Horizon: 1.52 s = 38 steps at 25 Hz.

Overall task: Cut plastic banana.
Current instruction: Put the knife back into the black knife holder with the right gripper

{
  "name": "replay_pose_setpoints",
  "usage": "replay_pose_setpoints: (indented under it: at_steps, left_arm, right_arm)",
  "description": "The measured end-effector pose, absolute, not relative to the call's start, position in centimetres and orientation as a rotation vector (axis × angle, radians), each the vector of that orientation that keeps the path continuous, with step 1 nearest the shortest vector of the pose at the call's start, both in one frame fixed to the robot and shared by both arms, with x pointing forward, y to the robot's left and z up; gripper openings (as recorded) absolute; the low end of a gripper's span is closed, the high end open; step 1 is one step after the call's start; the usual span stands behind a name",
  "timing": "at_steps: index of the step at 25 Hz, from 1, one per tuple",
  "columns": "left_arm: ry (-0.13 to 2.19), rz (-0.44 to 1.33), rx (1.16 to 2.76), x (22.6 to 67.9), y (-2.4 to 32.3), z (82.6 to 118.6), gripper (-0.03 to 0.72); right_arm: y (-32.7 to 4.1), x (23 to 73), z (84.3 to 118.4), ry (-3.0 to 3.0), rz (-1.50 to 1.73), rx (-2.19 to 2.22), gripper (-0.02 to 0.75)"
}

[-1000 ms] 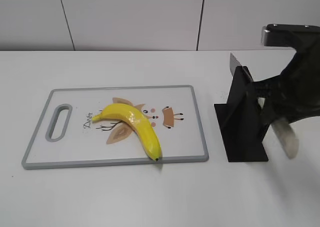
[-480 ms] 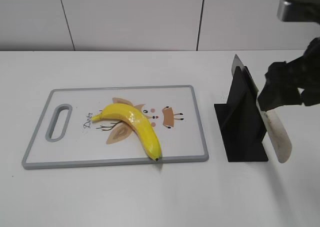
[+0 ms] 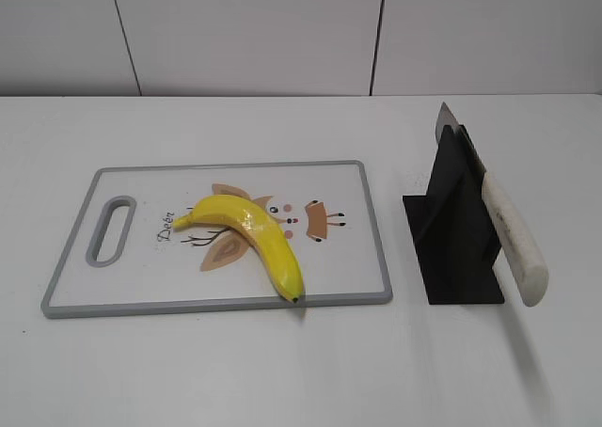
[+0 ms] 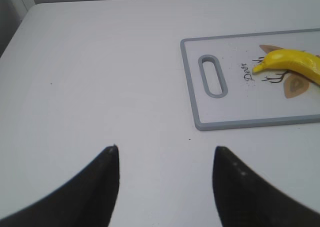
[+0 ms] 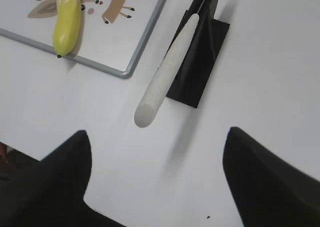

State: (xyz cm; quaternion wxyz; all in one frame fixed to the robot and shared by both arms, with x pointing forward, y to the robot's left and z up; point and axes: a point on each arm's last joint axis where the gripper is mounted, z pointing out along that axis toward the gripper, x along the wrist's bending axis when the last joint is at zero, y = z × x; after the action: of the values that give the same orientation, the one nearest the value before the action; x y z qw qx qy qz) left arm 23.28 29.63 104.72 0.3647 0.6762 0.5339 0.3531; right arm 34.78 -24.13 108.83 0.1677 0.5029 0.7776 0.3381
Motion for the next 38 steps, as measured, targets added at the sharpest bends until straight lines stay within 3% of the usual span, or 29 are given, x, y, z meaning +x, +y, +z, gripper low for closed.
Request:
replay_pose_setpoints:
  at_steps: [12,38]
  left_arm:
    - [1.373,0.908,1.739,23.3,29.6,104.7,0.552]
    - [1.373,0.908,1.739,23.3,29.6,104.7,0.552]
  right_arm:
    - [-28.1,26.1,106.4,2.077,1.122,1.203,0.591]
    - [-29.2,23.0,105.7,1.842,1.208,1.276,0.575]
